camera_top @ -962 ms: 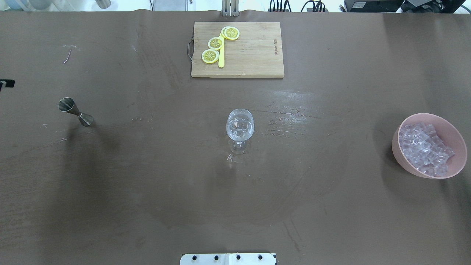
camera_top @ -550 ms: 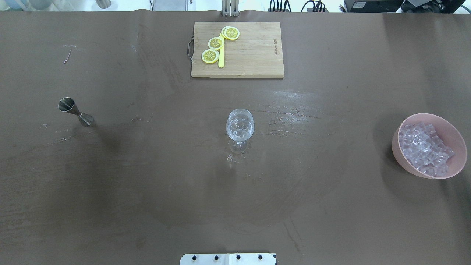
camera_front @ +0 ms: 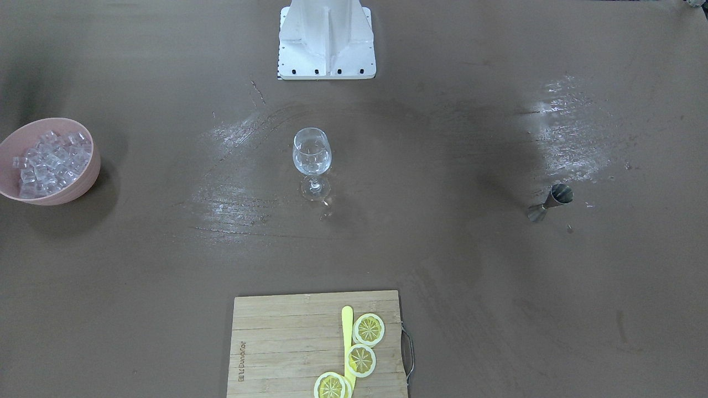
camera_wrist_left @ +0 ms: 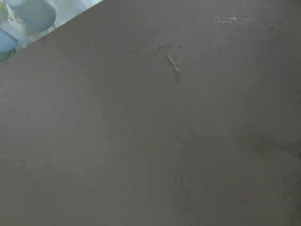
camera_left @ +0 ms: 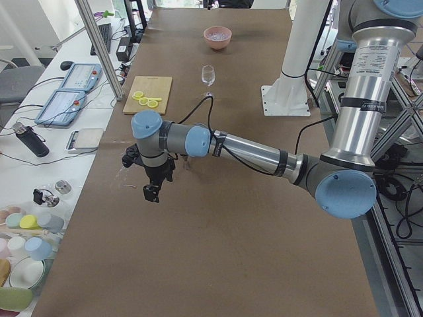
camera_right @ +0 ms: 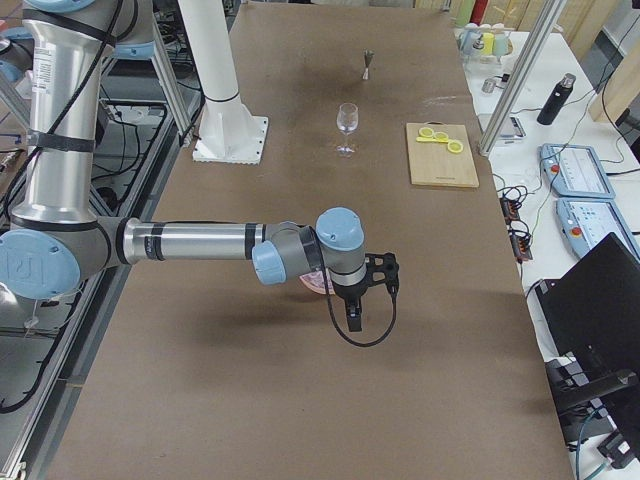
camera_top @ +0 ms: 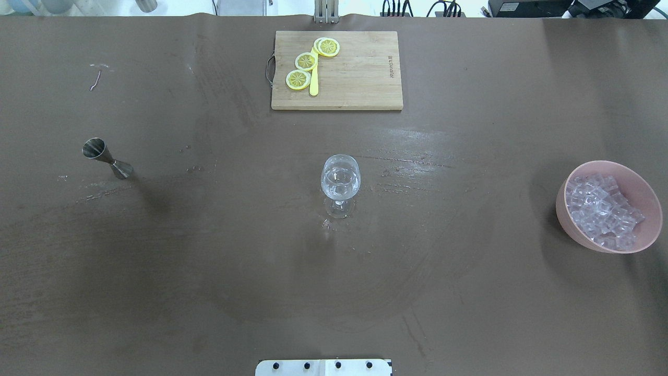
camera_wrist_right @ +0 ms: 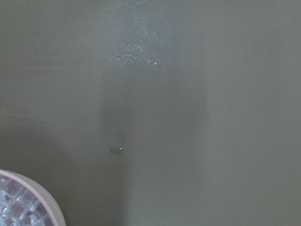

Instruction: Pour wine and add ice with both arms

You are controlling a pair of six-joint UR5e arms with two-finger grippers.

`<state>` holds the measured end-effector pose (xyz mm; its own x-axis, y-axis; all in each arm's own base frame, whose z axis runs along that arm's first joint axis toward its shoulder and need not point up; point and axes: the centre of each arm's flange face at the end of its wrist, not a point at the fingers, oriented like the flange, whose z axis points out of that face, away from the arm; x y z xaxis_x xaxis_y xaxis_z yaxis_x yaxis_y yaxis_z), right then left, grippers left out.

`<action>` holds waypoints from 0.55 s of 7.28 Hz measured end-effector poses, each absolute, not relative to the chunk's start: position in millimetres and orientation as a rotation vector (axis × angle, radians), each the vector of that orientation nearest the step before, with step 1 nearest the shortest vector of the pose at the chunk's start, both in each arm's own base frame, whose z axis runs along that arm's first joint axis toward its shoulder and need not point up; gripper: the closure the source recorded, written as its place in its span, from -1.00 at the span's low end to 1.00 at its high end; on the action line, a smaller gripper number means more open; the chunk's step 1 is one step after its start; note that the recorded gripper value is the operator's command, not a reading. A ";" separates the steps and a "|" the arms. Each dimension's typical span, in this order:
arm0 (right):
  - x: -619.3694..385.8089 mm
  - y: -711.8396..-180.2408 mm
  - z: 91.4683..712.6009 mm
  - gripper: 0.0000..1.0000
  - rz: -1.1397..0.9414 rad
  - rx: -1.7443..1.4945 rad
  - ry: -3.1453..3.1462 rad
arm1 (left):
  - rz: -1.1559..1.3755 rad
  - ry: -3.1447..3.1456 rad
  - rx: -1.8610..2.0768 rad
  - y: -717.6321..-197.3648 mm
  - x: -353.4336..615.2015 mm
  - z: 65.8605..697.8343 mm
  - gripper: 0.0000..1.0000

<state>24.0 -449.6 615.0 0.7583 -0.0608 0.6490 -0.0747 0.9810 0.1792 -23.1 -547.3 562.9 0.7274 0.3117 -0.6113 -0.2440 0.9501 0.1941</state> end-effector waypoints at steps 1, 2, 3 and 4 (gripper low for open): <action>23.8 -449.8 613.1 -1.00 0.006 0.202 -0.714 | 0.270 0.700 0.058 -530.5 -29.0 587.7 -0.96; 23.2 -449.7 610.3 -1.00 0.004 0.205 -0.722 | 0.207 0.723 0.041 -519.5 -43.0 600.0 -0.96; 22.1 -449.9 602.9 -1.00 -0.003 0.216 -0.735 | 0.144 0.758 0.036 -509.6 -57.1 604.6 -0.96; 19.6 -450.1 586.2 -1.00 -0.017 0.239 -0.751 | 0.110 0.782 0.033 -500.9 -64.1 606.9 -0.96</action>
